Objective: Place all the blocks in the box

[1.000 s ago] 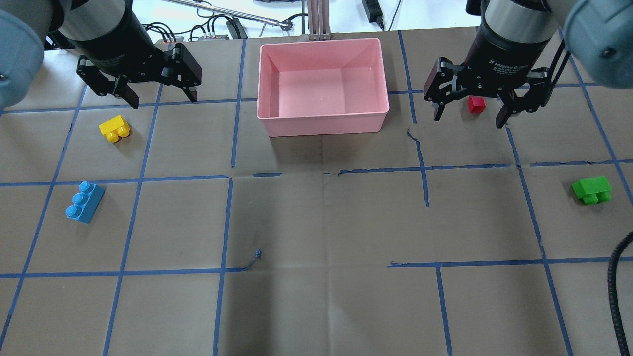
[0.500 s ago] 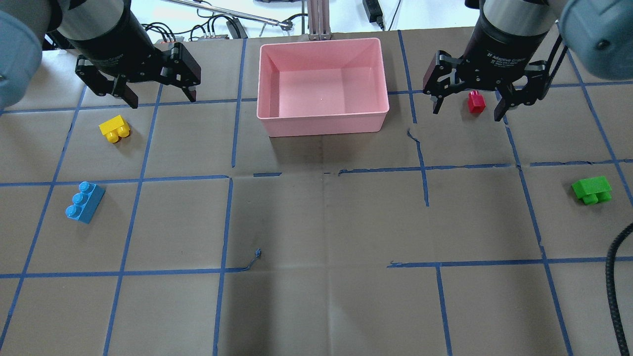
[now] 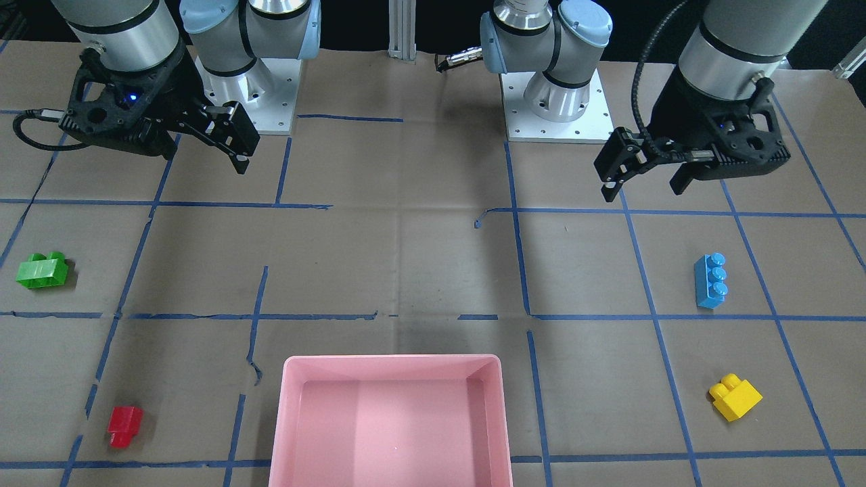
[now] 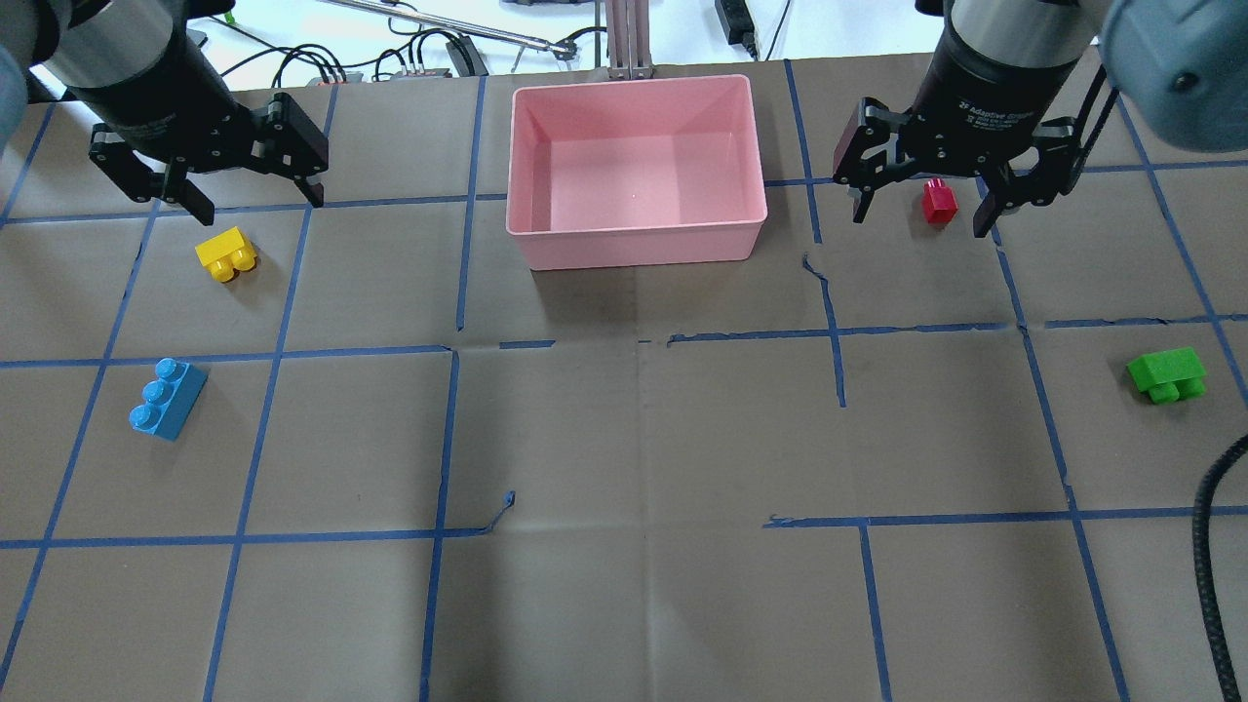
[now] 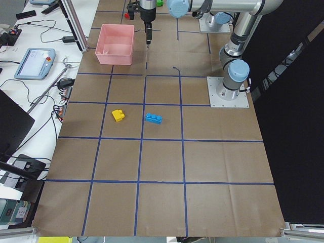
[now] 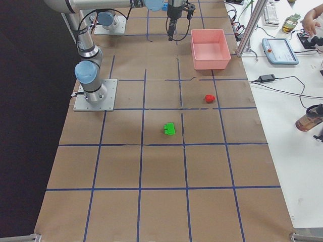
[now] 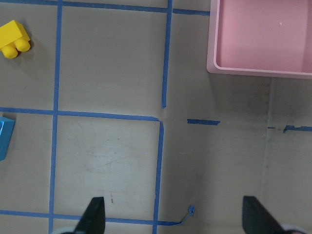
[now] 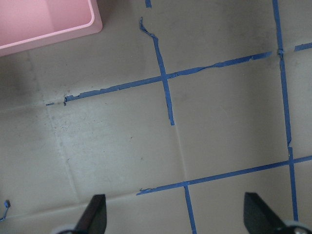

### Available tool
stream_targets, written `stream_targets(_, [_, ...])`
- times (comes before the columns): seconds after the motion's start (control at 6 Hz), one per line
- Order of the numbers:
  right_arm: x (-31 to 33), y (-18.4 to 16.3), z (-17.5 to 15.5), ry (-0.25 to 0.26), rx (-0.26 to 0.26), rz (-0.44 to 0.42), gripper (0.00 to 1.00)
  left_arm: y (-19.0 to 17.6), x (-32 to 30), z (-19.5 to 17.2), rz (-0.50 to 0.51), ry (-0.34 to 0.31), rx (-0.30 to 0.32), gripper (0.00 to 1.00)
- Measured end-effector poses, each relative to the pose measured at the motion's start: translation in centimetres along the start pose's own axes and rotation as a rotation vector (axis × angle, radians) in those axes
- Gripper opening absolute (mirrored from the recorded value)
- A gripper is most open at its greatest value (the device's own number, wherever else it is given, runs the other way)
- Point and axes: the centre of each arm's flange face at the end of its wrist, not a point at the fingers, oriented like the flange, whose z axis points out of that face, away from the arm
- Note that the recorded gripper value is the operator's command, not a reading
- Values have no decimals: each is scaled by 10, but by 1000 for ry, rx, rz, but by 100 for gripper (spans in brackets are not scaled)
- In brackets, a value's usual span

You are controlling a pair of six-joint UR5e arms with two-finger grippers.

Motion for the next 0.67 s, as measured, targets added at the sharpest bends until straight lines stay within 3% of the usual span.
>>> stream_targets(0.33, [0, 0, 2, 1, -3, 0, 100, -10, -97, 34, 108, 12, -62, 100])
stream_targets(0.67, [0, 0, 3, 2, -5, -4, 100, -28, -147, 84, 310, 22, -60, 99])
